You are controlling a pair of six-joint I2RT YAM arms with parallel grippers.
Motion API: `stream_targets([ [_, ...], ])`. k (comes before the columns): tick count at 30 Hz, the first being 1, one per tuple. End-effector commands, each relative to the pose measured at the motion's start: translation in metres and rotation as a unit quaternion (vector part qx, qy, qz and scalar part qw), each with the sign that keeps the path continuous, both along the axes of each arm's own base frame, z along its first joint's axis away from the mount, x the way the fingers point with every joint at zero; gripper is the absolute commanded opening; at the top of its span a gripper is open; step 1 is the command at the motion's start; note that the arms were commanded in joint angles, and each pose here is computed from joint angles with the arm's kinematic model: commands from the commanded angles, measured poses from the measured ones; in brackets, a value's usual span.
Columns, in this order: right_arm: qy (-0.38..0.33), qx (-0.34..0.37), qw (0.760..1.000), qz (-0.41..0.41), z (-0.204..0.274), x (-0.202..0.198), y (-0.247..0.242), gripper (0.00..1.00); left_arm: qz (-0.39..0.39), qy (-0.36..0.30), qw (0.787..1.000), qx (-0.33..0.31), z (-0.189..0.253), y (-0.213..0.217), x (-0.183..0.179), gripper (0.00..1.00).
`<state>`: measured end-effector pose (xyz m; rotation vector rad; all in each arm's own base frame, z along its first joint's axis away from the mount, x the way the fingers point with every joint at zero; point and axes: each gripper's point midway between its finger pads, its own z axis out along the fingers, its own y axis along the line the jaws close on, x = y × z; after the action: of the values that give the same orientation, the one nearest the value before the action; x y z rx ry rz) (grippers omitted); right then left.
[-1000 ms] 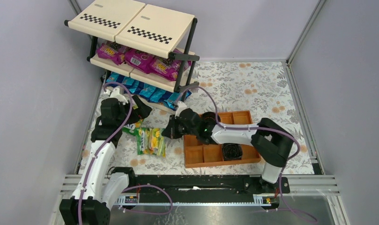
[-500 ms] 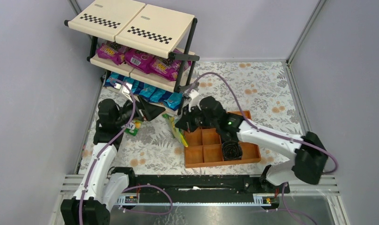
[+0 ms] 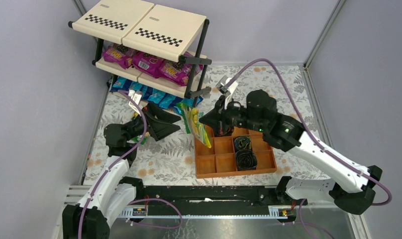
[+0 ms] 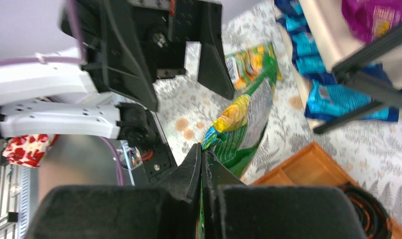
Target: Place and organize the candy bags onto the shelf
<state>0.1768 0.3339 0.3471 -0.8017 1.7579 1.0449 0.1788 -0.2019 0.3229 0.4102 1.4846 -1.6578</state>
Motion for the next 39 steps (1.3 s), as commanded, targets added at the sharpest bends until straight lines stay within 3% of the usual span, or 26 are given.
stream_targets([
  [1,-0.064,0.069,0.994,0.051,0.080,-0.025,-0.012,0.00,0.018,-0.075,0.997,-0.008,0.024,0.003,-0.008,0.99],
  [11,-0.099,0.154,0.976,0.123,0.167,-0.047,0.002,0.00,0.076,-0.069,0.995,0.006,0.045,0.007,0.016,0.99],
  [19,-0.107,0.203,0.954,0.195,0.199,-0.066,0.016,0.00,-0.108,-0.101,0.984,-0.101,0.091,0.004,-0.054,0.99],
  [24,-0.115,0.210,0.950,0.200,0.201,-0.061,0.024,0.00,-0.107,-0.135,0.977,-0.124,0.110,0.005,-0.066,0.99],
  [30,-0.139,0.207,0.949,0.193,0.209,-0.056,0.025,0.00,-0.122,-0.124,0.975,-0.140,0.124,0.007,-0.074,0.98],
  [34,-0.152,0.196,0.954,0.169,0.206,-0.047,0.023,0.00,-0.130,-0.134,0.972,-0.144,0.132,0.009,-0.085,0.89],
  [39,-0.159,0.188,0.960,0.134,0.198,-0.036,0.012,0.00,-0.127,-0.126,0.971,-0.160,0.134,0.011,-0.086,0.68],
])
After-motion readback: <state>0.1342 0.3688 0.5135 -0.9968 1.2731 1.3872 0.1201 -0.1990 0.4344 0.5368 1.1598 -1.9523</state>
